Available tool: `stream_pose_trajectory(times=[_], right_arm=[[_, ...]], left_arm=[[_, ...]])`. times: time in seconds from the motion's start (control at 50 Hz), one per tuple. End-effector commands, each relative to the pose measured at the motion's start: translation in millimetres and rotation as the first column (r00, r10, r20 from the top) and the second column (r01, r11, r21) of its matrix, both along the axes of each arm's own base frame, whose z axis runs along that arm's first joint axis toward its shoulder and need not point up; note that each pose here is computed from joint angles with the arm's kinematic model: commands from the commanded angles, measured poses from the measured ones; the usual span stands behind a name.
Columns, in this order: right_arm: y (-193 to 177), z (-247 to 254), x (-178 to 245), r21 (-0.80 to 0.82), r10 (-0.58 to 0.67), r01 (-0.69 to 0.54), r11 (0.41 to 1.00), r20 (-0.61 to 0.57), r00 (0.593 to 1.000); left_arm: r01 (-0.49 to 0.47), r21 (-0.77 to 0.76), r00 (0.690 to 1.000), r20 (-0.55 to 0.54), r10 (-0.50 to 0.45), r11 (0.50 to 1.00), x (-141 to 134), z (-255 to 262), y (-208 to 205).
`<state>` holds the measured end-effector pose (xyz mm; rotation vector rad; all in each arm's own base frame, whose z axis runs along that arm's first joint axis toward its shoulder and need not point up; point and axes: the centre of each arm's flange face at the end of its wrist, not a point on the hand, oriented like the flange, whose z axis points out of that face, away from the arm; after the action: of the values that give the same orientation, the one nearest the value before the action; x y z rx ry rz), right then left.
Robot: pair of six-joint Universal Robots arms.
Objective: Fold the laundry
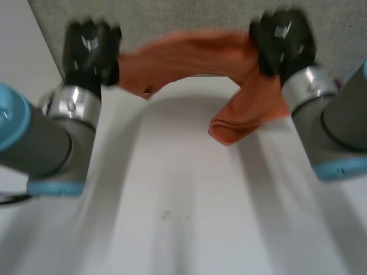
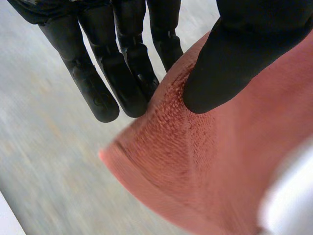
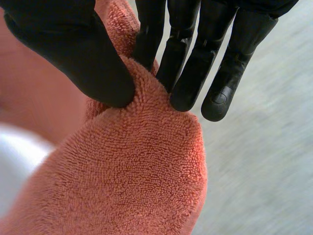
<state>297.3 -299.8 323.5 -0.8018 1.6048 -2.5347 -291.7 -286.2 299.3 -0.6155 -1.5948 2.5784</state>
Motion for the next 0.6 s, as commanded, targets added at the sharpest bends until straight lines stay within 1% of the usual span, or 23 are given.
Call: stream_pose_trajectory(times=[0.02,0.08,0.14,0.16,0.18,0.2,0.22,0.26,0.28,0.3,0.32,0.34,0.42,0.46,0.52,0.54,0.56,0.6], right_arm=[[58,-108,-19,0.452,0.169,0.012,0.892,-0.357,0.919],[68,-120,-24,0.51,0.201,0.029,0.86,-0.389,0.899],[64,-119,-26,0.511,0.187,0.037,0.859,-0.38,0.906],[61,-117,-25,0.501,0.173,0.034,0.865,-0.361,0.916],[55,-112,-24,0.487,0.145,0.02,0.873,-0.299,0.943],[55,-112,-24,0.487,0.145,0.019,0.873,-0.298,0.943],[52,-110,-24,0.485,0.13,0.017,0.875,-0.267,0.955],[43,-103,-31,0.507,0.074,0.004,0.862,-0.134,0.988],[40,-102,-35,0.519,0.054,0.008,0.855,-0.103,0.993],[36,-101,-40,0.53,0.033,0.01,0.848,-0.071,0.997],[29,-99,-51,0.552,-0.011,0.019,0.834,-0.019,1.0],[26,-100,-57,0.566,-0.03,0.021,0.824,0.006,1.0],[21,-106,-73,0.628,-0.088,0.006,0.778,0.1,0.991],[22,-106,-76,0.64,-0.083,-0.014,0.768,0.122,0.989],[25,-111,-79,0.68,-0.053,-0.048,0.732,0.128,0.99],[26,-114,-81,0.695,-0.048,-0.052,0.717,0.125,0.991],[27,-117,-86,0.724,-0.045,-0.058,0.687,0.123,0.991],[28,-120,-91,0.75,-0.044,-0.065,0.658,0.124,0.991]], left_arm=[[-0.022,0.281,0.989,0.147,-0.021,0.959,21,-95,36],[-0.024,0.315,0.987,0.161,-0.028,0.949,24,-106,43],[-0.025,0.321,0.987,0.158,-0.028,0.947,25,-107,45],[-0.025,0.321,0.987,0.158,-0.028,0.947,25,-107,45],[-0.023,0.318,0.988,0.154,-0.027,0.948,25,-105,45],[-0.021,0.301,0.989,0.146,-0.025,0.953,25,-99,45],[-0.019,0.29,0.99,0.139,-0.023,0.957,26,-94,45],[-0.01,0.255,0.992,0.121,-0.021,0.967,26,-81,47],[-0.003,0.227,0.994,0.105,-0.021,0.974,25,-70,48],[-0.003,0.226,0.994,0.105,-0.021,0.974,25,-70,48],[0.0,0.211,0.995,0.096,-0.021,0.978,24,-64,48],[0.011,0.173,0.997,0.072,-0.023,0.985,24,-48,51],[0.025,0.117,0.999,0.041,-0.03,0.993,24,-21,57],[0.028,0.106,0.999,0.035,-0.032,0.994,24,-13,59],[0.04,0.092,0.999,0.028,-0.043,0.995,22,0,63],[0.04,0.092,0.999,0.028,-0.043,0.995,22,0,63],[0.045,0.088,0.999,0.026,-0.047,0.995,22,4,65],[0.065,0.069,0.998,0.017,-0.066,0.995,18,18,71]])
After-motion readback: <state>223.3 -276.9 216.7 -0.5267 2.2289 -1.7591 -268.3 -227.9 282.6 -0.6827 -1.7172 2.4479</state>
